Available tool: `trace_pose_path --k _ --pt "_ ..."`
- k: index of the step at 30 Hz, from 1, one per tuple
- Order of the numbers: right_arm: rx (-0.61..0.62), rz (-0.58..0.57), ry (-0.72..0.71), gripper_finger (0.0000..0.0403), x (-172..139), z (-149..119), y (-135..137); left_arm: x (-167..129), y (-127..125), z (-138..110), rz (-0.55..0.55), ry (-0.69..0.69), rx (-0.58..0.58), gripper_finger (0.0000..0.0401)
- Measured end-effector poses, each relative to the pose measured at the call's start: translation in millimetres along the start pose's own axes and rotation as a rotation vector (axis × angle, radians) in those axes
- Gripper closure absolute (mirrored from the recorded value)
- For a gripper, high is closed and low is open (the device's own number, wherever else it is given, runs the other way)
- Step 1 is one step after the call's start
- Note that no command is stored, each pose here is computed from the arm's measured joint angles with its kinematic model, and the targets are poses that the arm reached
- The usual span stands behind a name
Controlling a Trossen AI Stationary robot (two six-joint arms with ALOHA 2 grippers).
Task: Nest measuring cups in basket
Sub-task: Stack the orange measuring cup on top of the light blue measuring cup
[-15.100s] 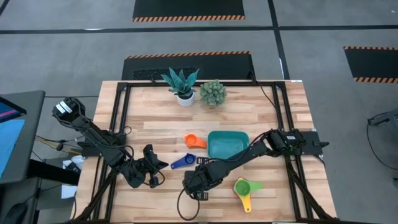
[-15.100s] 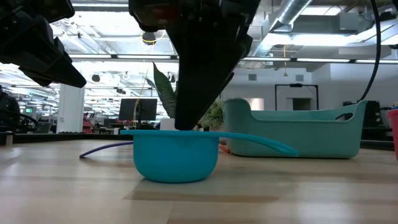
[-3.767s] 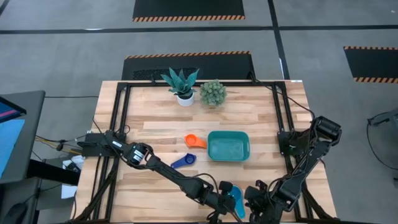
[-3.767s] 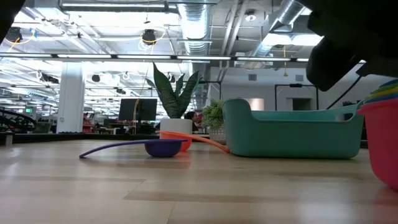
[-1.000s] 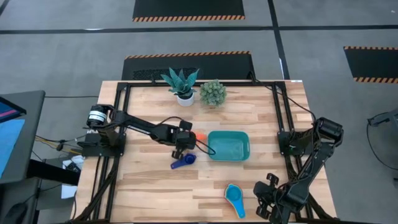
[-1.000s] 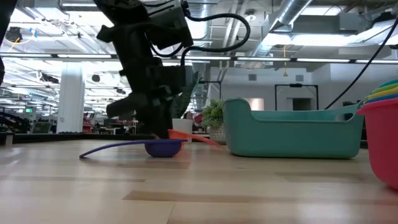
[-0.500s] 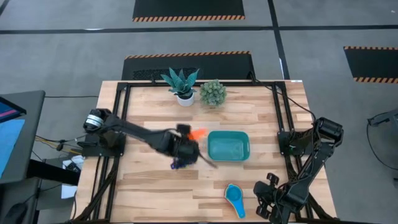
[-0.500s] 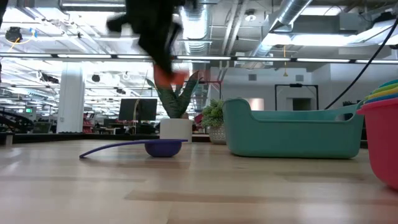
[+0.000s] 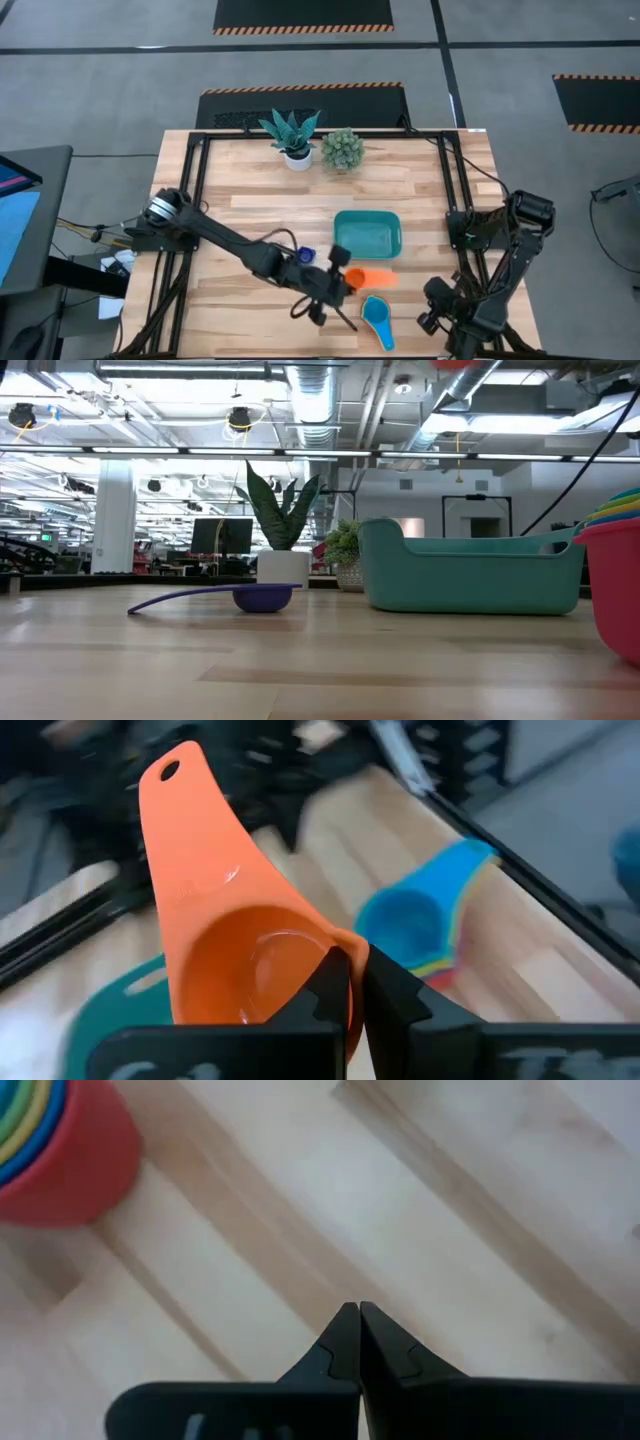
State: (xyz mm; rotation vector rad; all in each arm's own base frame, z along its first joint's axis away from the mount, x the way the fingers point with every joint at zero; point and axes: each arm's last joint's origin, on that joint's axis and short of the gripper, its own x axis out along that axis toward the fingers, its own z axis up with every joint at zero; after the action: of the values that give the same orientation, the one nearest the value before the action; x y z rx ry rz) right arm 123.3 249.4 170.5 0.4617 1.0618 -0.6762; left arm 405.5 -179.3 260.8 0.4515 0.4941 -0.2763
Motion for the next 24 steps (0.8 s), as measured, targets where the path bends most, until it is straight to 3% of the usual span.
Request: trace_pose_path --k 8,14,24 --pt "-0.004 0.062 0.021 0.0390 -4.1 -10.1 1.7 44.0 -7.8 1.6 -0.104 -0.036 0.283 0.0401" --pt "0.007 0.063 0.021 0.0390 -4.0 -10.1 1.9 76.4 -14.4 -1.4 -0.237 0.052 0.535 0.0401" --pt "-0.011 0.069 0.022 0.0390 -6.2 -14.6 -0.2 85.0 -19.2 2.7 -0.336 -0.011 0.924 0.0401"
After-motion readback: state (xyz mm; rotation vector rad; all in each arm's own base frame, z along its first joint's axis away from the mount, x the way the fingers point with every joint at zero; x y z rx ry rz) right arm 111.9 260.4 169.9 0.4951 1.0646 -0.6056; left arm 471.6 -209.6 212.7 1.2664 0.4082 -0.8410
